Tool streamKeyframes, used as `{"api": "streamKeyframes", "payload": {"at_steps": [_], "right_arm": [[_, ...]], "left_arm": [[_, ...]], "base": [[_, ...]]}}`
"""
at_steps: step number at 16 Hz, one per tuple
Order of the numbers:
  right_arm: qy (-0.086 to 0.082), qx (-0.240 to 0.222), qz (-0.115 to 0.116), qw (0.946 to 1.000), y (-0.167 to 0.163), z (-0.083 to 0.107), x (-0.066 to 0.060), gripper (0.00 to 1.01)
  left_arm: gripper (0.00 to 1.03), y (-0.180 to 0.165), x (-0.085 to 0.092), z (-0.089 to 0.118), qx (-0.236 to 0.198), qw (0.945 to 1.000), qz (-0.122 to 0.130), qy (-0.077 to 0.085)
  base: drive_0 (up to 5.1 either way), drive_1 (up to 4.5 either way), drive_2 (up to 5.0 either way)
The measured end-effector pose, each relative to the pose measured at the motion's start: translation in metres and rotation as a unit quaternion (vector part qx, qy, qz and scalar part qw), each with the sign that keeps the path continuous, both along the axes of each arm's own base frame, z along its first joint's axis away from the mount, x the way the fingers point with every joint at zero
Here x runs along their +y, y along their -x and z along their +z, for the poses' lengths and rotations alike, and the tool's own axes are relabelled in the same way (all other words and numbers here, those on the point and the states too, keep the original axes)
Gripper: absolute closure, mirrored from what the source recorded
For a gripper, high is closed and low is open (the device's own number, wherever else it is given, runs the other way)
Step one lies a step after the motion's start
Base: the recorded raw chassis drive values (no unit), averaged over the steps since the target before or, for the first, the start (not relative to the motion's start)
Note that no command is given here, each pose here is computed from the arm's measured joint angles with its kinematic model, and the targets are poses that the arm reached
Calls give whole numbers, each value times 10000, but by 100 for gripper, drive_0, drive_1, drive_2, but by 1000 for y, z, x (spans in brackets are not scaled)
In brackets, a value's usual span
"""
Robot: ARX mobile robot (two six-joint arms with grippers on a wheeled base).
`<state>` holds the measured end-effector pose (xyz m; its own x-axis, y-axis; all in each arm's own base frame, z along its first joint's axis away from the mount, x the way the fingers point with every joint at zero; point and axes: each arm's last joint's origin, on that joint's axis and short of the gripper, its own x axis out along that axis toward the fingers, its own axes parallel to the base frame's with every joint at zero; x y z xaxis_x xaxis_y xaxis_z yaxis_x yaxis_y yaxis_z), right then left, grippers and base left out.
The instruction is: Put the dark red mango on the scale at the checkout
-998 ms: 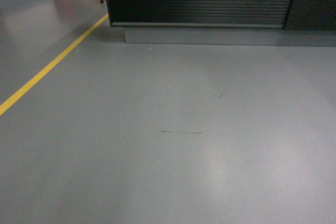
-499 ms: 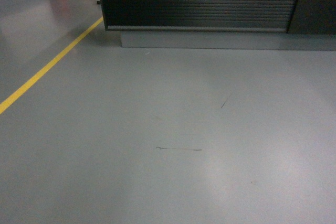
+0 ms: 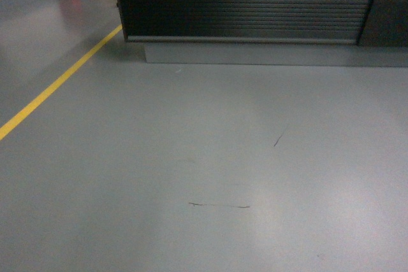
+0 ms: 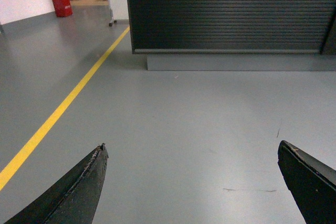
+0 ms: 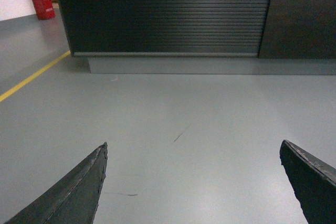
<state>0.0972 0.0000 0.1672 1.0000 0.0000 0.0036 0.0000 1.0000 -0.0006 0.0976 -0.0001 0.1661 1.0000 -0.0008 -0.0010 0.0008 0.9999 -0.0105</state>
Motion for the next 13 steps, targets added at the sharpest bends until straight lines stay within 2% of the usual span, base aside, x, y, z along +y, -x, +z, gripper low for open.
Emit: {"api": "streamKeyframes", "payload": {"at_steps": [13], "right_arm": [[0, 2, 0, 10000, 0, 0, 0, 3]], "left_arm": [[5, 0, 0, 0, 2, 10000, 0, 0]], "base": [[-12, 256, -280]]}}
